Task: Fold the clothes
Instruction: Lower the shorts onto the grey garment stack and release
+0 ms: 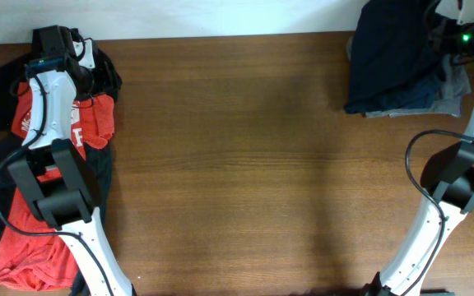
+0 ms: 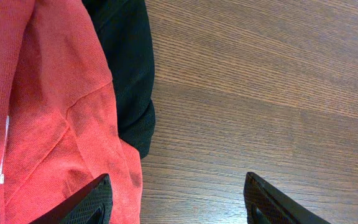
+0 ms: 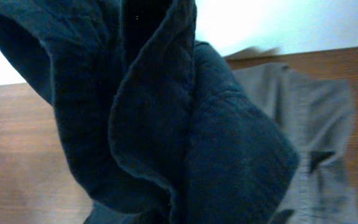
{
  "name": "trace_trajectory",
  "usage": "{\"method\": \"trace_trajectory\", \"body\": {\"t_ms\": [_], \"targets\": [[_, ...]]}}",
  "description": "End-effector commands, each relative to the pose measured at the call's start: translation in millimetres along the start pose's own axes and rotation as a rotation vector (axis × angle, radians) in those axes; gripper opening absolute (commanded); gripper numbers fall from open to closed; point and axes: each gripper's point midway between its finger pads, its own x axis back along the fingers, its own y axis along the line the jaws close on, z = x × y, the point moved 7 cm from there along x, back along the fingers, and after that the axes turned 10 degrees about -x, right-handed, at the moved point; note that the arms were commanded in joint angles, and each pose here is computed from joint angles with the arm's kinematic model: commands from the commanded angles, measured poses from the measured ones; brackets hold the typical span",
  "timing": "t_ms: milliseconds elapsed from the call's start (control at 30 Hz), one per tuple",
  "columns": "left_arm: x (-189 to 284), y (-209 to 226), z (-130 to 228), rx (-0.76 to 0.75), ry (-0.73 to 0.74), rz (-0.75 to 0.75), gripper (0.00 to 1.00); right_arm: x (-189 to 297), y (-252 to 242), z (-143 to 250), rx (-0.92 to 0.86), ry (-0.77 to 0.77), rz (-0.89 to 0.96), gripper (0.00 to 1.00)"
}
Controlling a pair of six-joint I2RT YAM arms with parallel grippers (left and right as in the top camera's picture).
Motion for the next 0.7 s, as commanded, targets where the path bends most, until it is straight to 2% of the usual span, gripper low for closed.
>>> {"method": "trace_trajectory", "body": {"t_ms": [0, 300, 333, 367, 400, 533, 667], "targets": [[-5, -2, 3, 0.005, 0.011, 0.004, 0.67, 12, -25, -7, -0.009, -0.054, -0.004, 0.04], [-5, -2, 2, 0.005, 0.011, 0.004, 0.68, -16, -63, 5, -0.047, -0.051, 0.001, 0.05], [-5, -2, 2, 0.005, 0.011, 0.004, 0.68, -19, -67, 7, -0.053, -0.051, 0.003, 0.34], [-5, -2, 3, 0.005, 0.011, 0.004, 0.68, -21, -71, 8, -0.06, -0.052, 0.006, 0.92], [-5, -2, 3, 0.005, 0.012, 0.005, 0.69, -21, -73, 8, -0.067, -0.053, 0.007, 0.99], [-5, -2, 4, 0.007, 0.018, 0.006, 0.72, -6, -71, 0, -0.135, -0.087, -0.015, 0.99], [-5, -2, 5, 0.009, 0.025, 0.006, 0.73, 30, -45, -19, -0.097, -0.143, -0.091, 0.99]]}}
